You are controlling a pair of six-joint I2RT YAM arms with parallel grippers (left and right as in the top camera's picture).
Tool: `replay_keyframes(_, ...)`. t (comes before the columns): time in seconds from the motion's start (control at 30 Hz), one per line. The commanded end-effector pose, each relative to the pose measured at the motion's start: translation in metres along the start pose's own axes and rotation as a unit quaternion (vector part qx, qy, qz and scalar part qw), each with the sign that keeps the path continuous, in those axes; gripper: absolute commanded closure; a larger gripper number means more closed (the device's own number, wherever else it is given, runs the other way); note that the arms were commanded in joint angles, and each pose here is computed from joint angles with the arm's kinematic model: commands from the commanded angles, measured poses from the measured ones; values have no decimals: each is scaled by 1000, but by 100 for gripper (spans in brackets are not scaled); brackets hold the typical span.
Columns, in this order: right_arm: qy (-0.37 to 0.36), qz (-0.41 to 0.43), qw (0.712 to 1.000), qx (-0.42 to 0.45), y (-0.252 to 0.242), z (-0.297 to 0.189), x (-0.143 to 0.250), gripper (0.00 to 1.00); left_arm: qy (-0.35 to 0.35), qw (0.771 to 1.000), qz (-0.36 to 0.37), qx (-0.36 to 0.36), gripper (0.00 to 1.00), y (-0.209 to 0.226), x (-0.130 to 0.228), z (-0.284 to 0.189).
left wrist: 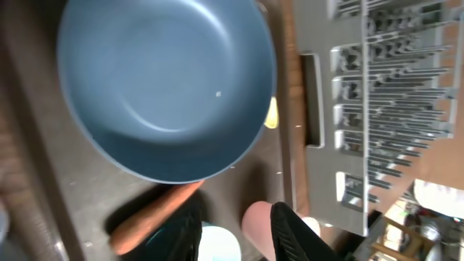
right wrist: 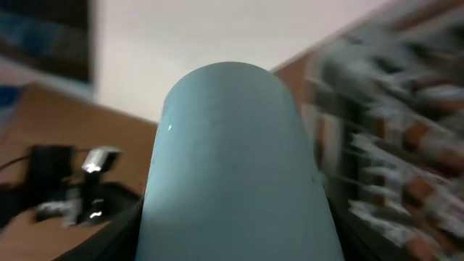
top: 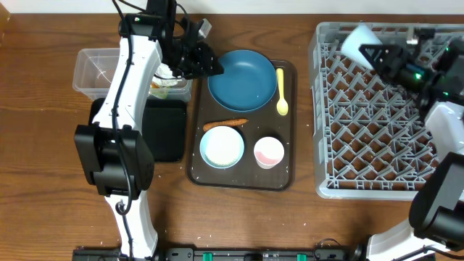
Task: Sort waste into correct bins and load items into the dishwasher rack
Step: 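Carry the light-blue cup with the right gripper into the dish rack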
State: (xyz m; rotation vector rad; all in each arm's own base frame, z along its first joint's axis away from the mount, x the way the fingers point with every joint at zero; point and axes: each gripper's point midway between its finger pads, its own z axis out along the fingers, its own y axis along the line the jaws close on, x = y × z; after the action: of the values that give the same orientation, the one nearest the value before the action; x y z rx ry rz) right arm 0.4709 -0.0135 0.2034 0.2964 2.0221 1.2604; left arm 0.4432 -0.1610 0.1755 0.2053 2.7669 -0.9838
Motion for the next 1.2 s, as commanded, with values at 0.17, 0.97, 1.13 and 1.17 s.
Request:
replay_keyframes(0.17, -42, -70, 982, 167, -19, -38, -14, 45, -13, 997, 7, -74, 65, 21, -5, -7)
replay_keyframes(0.97, 83, 46, 852, 514, -38, -171, 102, 54, 0, 996, -2, -93, 65, 33, 2, -1)
replay_keyframes(1.13, 106, 59, 831, 542, -42, -184, 115, 52, 0, 996, -2, -93, 65, 33, 2, -1)
replay_keyframes(1.17, 113, 62, 827, 546, -43, -185, 118, 52, 0, 996, -2, -93, 65, 33, 3, -1)
